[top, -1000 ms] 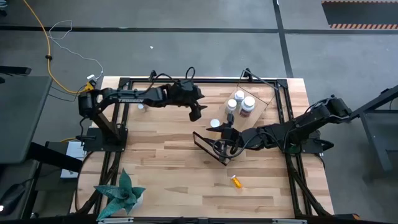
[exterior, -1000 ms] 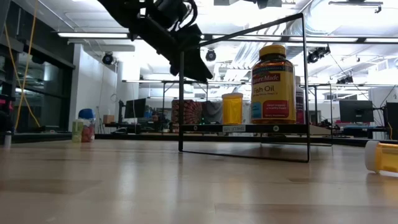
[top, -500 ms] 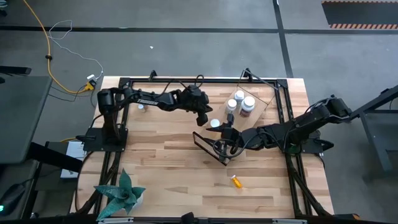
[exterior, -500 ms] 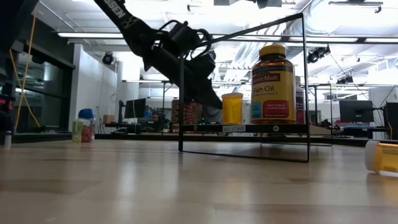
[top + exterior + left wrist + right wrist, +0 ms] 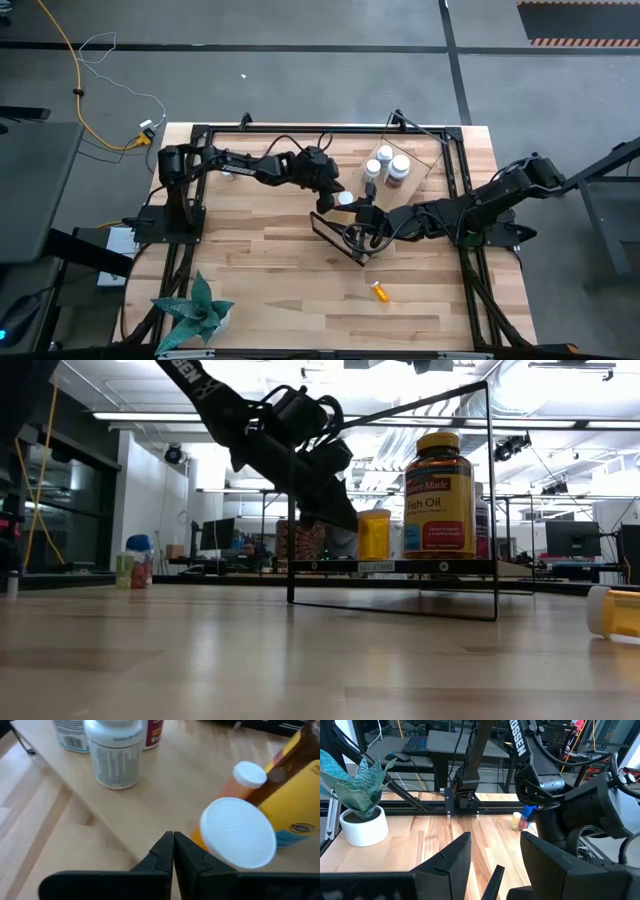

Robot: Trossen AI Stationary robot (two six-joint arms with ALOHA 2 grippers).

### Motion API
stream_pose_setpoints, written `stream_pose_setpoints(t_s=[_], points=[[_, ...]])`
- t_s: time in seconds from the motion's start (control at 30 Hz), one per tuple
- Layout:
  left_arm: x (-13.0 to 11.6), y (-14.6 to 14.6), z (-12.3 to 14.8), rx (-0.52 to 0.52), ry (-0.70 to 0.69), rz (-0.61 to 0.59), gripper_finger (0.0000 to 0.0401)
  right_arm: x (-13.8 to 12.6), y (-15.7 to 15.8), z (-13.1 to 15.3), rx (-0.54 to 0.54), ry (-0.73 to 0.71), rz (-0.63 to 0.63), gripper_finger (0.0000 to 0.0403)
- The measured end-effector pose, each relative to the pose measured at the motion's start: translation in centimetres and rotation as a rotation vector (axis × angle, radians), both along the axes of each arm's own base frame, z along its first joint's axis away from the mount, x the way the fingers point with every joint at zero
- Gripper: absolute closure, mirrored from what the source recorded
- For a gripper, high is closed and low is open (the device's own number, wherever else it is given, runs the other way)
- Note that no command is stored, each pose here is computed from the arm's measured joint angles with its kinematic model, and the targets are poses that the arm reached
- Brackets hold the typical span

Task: Pick and place medicine bottles onto shelf by color
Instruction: Put the orange pill bottle on the shelf, then put the blue medicine bottle on the shelf

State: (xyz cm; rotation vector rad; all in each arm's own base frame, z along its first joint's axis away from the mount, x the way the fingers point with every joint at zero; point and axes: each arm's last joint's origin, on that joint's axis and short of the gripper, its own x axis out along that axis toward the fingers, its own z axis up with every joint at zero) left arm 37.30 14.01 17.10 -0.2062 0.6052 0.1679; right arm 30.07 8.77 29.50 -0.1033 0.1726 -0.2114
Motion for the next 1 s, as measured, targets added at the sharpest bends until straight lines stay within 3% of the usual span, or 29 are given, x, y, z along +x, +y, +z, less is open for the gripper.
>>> stream_pose_setpoints(t_s=[0.73, 0.87, 1.0], points=[[0.6, -3.0, 0.2, -0.024, 0.025, -0.062, 0.0401, 0.0, 0.0, 0.0, -0.001, 0.000, 0.000, 0.0237], [-0.6, -2.2, 1.9, 0.018, 0.058, -0.018, 0.0401, 0.0, 0.0, 0.0, -0.001, 0.002, 0.000, 0.0237], [-2.7, -1.5, 5.3, 0.086, 0.061, 0.057, 0.0401, 0.0, 0.0, -0.1, -0.003, 0.006, 0.000, 0.0237]])
